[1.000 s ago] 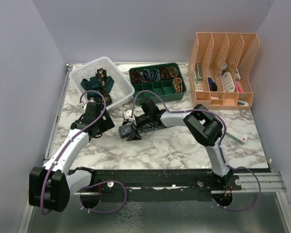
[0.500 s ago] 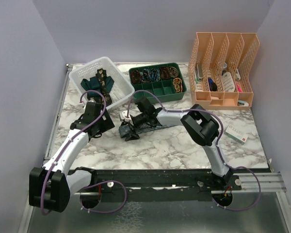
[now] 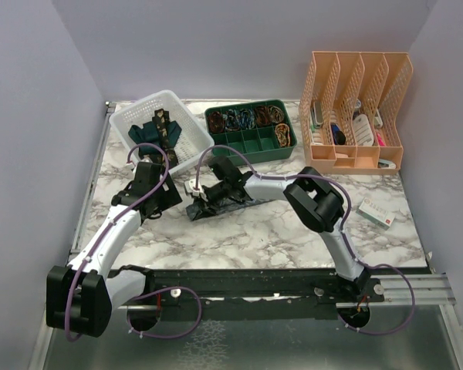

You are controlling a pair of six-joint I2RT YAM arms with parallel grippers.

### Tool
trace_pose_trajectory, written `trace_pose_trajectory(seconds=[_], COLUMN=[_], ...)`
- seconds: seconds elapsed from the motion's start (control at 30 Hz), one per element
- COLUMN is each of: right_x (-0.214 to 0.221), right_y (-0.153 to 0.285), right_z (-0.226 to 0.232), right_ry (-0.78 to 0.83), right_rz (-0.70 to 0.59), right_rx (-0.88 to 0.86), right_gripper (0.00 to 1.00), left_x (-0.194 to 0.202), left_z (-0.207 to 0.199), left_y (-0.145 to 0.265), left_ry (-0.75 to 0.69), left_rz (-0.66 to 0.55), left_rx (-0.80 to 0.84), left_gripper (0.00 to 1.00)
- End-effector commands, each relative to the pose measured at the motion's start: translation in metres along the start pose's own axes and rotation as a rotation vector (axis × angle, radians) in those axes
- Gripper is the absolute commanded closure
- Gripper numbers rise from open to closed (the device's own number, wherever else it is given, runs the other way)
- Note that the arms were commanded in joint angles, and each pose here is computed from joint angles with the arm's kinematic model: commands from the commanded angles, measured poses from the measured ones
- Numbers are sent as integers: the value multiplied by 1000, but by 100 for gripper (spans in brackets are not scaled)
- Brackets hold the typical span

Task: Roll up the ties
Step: Roll the tie at the center of the board.

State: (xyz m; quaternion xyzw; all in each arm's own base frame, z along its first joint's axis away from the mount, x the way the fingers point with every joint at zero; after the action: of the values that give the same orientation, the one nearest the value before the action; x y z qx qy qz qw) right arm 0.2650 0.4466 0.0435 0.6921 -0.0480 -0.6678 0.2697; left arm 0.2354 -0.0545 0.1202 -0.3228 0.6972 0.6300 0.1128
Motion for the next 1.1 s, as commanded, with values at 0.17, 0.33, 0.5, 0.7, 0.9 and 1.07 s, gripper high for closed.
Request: trace_pose_trajectory(seconds=[0.17, 0.33, 0.5, 0.7, 0.9, 1.07], right_x=[4, -10, -28, -50, -63, -71], right_y=[2, 10, 25, 56, 92, 106], right_z=[13, 17, 8, -2, -2, 13], right_ry=[12, 47, 31, -72, -433, -885], right_rz=[10, -20, -62, -188, -313, -394], right_rx=[-37, -13, 115, 313, 500, 535], right_gripper=[39, 18, 12, 0, 0, 6], left_x=[5, 7, 9, 13, 12, 15], left_z=[2, 1, -2, -5, -5, -5], left_y=[-3, -5, -7, -9, -9, -12], left_ry=[-15, -19, -19, 2, 27, 69], left_rz=[19, 29, 38, 42, 27, 19], left_rx=[3, 13, 40, 65, 62, 66], left_gripper=[13, 13, 14, 13, 13, 13])
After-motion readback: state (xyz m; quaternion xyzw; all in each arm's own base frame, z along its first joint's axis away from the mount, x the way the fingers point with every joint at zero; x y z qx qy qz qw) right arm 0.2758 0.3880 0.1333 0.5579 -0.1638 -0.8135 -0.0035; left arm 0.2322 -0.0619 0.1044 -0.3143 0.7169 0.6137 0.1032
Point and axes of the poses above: each gripper's point midway between its finger pads, its own y axis back along the fingers, its own z axis along the line the jaws close on, x = y × z, the point moved 4 cm from there along y, back along the fingers, and after that the axes turned 7 degrees about -y, right-handed, at the moved point
